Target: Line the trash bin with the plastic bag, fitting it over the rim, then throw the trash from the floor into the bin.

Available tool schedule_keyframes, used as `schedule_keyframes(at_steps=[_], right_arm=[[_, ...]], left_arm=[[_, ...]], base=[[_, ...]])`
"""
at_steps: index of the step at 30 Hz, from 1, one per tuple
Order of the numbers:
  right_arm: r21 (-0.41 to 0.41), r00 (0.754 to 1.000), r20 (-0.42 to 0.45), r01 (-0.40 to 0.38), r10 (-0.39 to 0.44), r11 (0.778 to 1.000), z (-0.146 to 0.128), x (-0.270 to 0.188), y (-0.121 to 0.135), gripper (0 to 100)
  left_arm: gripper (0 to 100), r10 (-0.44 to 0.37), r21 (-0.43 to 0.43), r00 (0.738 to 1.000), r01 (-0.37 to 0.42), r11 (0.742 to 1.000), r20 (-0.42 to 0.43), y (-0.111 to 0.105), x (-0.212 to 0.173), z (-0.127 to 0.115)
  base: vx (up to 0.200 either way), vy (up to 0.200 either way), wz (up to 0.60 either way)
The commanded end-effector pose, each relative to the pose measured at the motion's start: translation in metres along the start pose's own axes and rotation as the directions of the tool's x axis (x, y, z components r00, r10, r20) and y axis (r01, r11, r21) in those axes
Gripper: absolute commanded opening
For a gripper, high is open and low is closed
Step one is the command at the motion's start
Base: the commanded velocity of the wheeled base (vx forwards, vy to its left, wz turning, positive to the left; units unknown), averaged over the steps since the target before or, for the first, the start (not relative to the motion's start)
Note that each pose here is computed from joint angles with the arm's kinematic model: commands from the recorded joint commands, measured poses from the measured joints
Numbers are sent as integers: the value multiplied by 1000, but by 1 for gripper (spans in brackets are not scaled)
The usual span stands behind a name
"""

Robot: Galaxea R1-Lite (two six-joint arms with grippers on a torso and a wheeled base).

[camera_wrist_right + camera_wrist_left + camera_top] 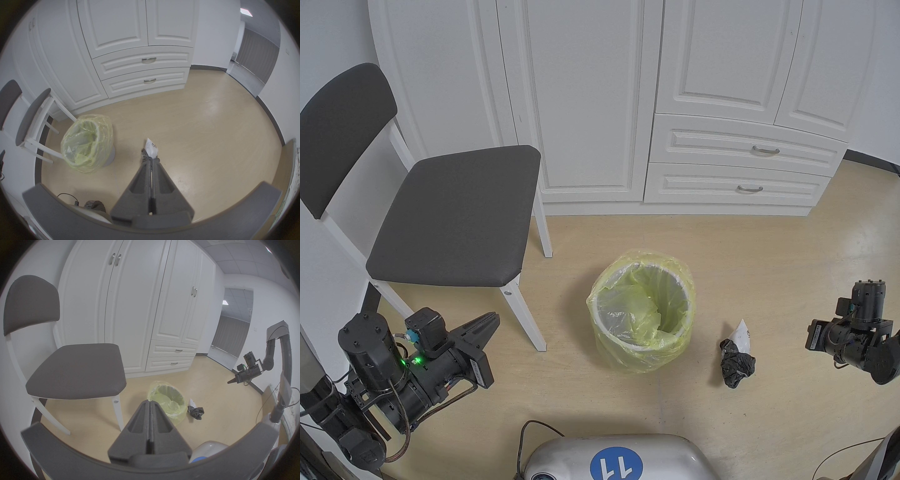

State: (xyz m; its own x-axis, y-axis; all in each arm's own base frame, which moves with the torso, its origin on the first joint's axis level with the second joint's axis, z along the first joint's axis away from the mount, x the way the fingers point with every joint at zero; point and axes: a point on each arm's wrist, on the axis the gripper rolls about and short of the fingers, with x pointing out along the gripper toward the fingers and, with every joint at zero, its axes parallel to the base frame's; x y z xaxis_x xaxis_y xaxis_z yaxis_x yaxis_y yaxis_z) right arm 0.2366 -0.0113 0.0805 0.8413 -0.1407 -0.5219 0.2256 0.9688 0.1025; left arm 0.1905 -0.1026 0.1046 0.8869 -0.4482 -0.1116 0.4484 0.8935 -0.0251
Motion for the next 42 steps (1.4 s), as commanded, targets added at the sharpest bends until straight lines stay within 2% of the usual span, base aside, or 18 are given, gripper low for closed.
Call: schedule_keyframes(at_steps=[1, 10, 16, 22, 23, 25, 26, 32, 36, 38, 42], right_arm=[[-18, 996, -89, 14, -15, 1000, -9, 41, 0, 0], [-24, 997, -80, -3, 1, 1000, -28, 104, 7, 0], [-31, 997, -48, -54, 52, 998, -47, 133, 8, 0], [-45, 997, -74, -31, 28, 998, -62, 155, -3, 0], [-45, 997, -73, -30, 27, 999, -63, 158, -3, 100], [-39, 998, -61, -26, 24, 999, -60, 165, -4, 100], [-38, 998, -57, -26, 24, 999, -58, 166, -4, 100], [-34, 999, -17, -28, 28, 999, -41, 154, -4, 100], [-53, 996, -79, -33, 29, 998, -36, 152, 2, 100], [-93, 993, -120, -34, 23, 995, -21, 154, 5, 100], [-106, 973, -229, -30, 5, 994, 8, 151, 9, 100]], left_arm=[[0, 40, 2, 999, -40, 999, 7, 1, 6, 1], [0, 67, 6, 997, -67, 998, 23, 0, 3, 4], [0, 67, 6, 997, -67, 998, 31, 0, 1, 6], [0, 66, 7, 998, -66, 998, 23, 0, 1, 4], [0, 66, 7, 998, -66, 998, 22, 0, 1, 4], [0, 64, 7, 998, -64, 998, 22, 0, -1, 4], [100, 62, 7, 998, -63, 998, 23, 0, -1, 4], [100, 64, 9, 997, -64, 998, 37, 0, -3, 7], [100, 63, 8, 997, -64, 998, 43, 0, -2, 8], [100, 59, 31, 998, -60, 998, 35, -1, -2, 7], [100, 61, 41, 998, -62, 997, 29, 0, -3, 5]], base=[[0, 0, 0], [0, 0, 0], [0, 0, 0], [0, 0, 0], [0, 0, 0], [0, 0, 0], [0, 0, 0], [0, 0, 0], [0, 0, 0], [0, 0, 0], [0, 0, 0]])
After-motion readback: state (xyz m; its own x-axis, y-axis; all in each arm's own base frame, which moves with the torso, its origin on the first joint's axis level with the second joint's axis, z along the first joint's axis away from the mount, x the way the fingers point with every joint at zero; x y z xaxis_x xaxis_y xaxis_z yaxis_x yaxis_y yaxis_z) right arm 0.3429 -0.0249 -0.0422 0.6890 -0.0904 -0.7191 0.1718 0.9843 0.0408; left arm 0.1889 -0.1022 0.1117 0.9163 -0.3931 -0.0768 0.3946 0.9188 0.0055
